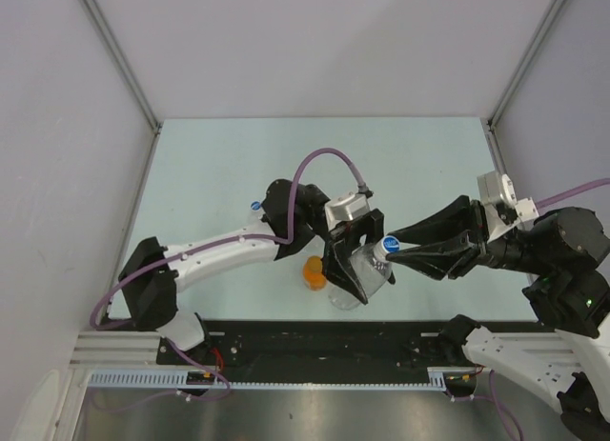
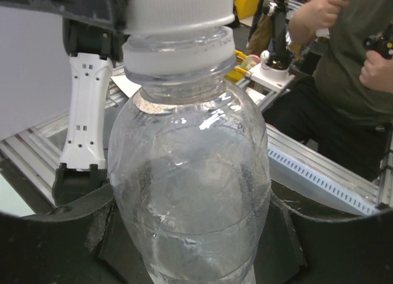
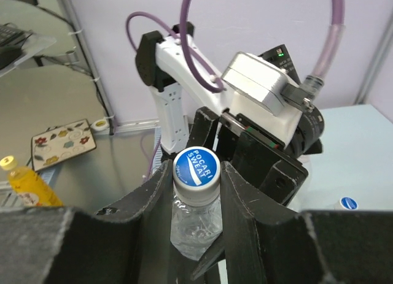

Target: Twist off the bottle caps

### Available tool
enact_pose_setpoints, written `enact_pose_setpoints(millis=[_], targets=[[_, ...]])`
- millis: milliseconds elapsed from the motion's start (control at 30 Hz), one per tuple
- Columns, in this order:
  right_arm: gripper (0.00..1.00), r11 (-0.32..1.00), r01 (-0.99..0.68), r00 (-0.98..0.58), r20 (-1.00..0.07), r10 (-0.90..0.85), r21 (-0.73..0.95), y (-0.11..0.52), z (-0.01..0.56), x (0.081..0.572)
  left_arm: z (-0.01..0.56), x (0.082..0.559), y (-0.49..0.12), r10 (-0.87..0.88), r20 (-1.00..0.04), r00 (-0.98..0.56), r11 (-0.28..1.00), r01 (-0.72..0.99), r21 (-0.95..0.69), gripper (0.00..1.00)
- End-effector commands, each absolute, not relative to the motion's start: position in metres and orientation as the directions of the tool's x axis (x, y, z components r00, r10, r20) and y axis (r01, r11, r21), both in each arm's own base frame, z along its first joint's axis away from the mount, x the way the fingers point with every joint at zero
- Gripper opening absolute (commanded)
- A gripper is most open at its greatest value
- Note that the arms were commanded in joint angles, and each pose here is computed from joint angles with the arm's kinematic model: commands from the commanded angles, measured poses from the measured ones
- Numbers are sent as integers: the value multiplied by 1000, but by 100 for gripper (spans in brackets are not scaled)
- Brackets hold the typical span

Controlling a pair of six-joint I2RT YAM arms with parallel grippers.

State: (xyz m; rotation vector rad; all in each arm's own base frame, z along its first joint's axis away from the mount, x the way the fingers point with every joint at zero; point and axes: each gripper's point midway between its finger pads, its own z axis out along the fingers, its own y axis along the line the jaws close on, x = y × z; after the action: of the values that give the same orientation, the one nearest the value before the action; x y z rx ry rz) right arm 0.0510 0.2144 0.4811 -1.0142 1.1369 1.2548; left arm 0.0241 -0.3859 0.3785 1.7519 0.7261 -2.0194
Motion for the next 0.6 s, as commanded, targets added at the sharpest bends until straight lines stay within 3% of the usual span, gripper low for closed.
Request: enact_pose_setpoints(millis=[0,367,467,567], targets=[[1,61,-997,-40,-981,188,52,209,491,43,373,65,-409,64,-965,-255,-612,754,-240,0],[20,62,-995,-69,-985,161,80,214,483,47,370,69,-403,78,-979,-191,-528,825,-203,0],[38,65,-994,-75,-985,155,86,215,481,49,367,71,-403,86,-979,-184,-515,833,-202,0],[48,78,-993,-72,-985,157,85,214,482,51,366,71,-403,88,-979,-182,-511,836,-201,0]])
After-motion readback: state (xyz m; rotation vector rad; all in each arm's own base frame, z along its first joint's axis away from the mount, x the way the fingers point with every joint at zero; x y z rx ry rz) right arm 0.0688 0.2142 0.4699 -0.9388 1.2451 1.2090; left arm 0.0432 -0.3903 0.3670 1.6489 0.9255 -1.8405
